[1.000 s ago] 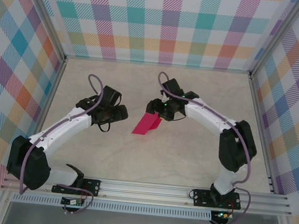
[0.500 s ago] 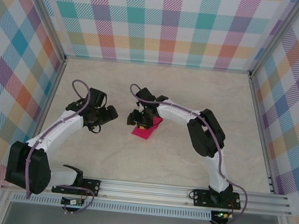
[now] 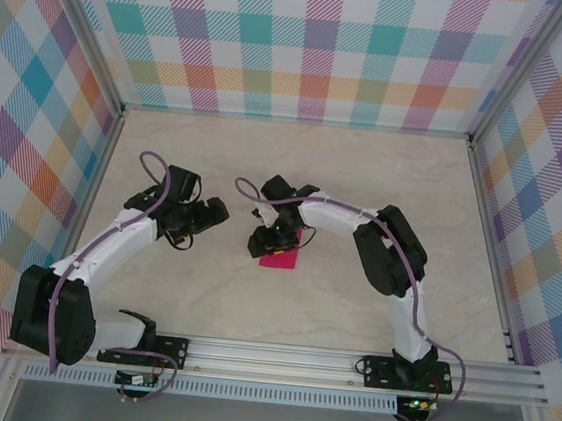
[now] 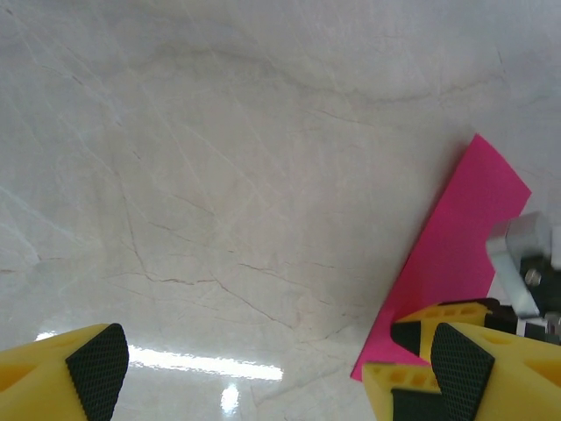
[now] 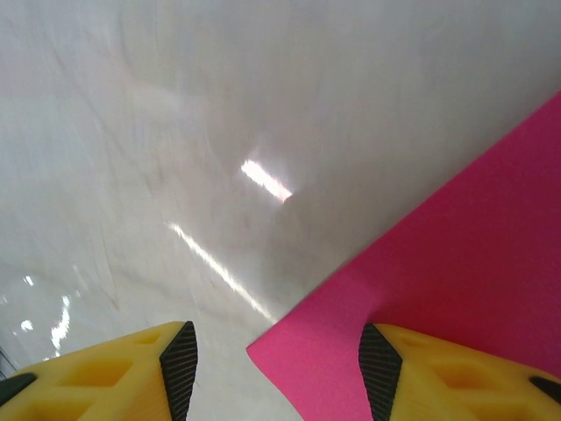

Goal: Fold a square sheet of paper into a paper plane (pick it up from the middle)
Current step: Rotate the paper at the center of the table, then third fold the triangle at the center of the table.

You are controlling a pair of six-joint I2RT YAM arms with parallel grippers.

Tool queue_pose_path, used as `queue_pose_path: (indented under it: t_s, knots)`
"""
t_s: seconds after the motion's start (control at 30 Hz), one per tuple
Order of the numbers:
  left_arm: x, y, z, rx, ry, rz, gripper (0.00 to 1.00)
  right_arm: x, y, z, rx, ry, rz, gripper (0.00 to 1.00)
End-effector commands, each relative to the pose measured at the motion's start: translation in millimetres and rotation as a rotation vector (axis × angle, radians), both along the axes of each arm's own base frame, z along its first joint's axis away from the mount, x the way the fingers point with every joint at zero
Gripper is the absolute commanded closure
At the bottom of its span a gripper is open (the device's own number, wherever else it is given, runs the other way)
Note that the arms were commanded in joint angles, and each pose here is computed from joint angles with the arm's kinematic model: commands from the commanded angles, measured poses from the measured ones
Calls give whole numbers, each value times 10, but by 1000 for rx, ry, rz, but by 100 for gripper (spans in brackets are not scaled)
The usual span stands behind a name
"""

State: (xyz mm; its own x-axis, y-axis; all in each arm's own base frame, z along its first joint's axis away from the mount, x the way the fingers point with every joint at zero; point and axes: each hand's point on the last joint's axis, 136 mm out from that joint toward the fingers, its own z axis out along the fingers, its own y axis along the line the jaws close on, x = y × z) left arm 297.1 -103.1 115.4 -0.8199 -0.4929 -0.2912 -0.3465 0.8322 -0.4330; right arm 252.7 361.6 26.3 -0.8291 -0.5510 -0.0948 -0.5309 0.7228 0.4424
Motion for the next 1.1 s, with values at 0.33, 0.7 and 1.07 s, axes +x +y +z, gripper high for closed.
queue_pose_path:
  t_s: [0.33,0.7,1.07]
  knots:
    - [78,-767,84,-263,-87,-211,20,128,-661,729,100,-66,-462,27]
    - [157,-1801,-105,-398,-66,-373,60,-103,-1209,383,185,154,-821,29]
    - [324,-2057,-669,-338,3,-442,68,-150,-1081,216,247,230,-758,35]
